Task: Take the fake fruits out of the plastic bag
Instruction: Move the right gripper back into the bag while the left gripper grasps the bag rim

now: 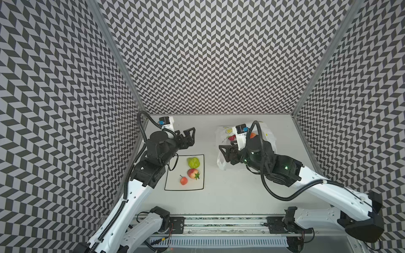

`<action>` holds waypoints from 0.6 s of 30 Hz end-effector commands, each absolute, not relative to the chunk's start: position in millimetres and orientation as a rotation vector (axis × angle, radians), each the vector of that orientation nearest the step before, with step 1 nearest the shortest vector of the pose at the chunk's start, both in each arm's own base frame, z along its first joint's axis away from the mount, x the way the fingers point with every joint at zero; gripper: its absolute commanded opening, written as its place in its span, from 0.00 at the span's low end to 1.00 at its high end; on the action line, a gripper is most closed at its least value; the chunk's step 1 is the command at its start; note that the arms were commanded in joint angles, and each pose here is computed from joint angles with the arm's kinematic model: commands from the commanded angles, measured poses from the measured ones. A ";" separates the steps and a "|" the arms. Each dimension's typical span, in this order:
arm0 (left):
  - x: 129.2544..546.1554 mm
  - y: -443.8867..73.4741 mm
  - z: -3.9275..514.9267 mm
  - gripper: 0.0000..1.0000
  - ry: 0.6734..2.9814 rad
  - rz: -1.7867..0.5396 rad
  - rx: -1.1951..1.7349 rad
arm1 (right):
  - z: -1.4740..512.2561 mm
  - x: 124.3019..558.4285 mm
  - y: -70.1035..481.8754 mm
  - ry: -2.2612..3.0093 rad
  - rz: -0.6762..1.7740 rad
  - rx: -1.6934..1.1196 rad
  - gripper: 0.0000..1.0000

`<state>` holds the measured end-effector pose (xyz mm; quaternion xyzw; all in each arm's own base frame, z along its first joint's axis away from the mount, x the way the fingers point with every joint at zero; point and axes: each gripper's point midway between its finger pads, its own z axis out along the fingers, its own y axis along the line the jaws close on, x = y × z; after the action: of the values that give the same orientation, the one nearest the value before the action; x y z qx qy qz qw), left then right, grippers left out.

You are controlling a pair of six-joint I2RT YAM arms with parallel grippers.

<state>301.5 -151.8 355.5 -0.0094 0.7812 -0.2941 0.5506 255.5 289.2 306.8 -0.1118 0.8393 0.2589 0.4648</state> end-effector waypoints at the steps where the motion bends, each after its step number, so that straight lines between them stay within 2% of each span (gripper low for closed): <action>1: 284.0 -194.5 354.2 0.92 1.857 -0.803 0.134 | 256.2 267.9 252.2 2.181 0.535 -0.046 0.61; 5: 267.0 -237.3 330.1 1.00 1.925 -0.846 0.252 | 216.5 283.3 241.8 2.227 0.528 0.092 0.60; 9: 262.0 -265.7 299.0 1.00 2.007 -0.853 0.319 | 174.6 302.9 242.5 2.252 0.573 0.275 0.61; 13: 266.7 -286.3 280.7 1.00 2.052 -0.818 0.385 | 155.1 331.9 251.9 2.225 0.676 0.441 0.61; 18: 285.1 -297.7 255.3 0.98 2.103 -0.733 0.411 | 138.0 374.4 245.2 2.209 0.693 0.613 0.62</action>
<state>272.5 -292.0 243.0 0.1573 0.8520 -0.3029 0.3970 341.1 233.7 112.7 0.1771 0.9009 0.1982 0.3430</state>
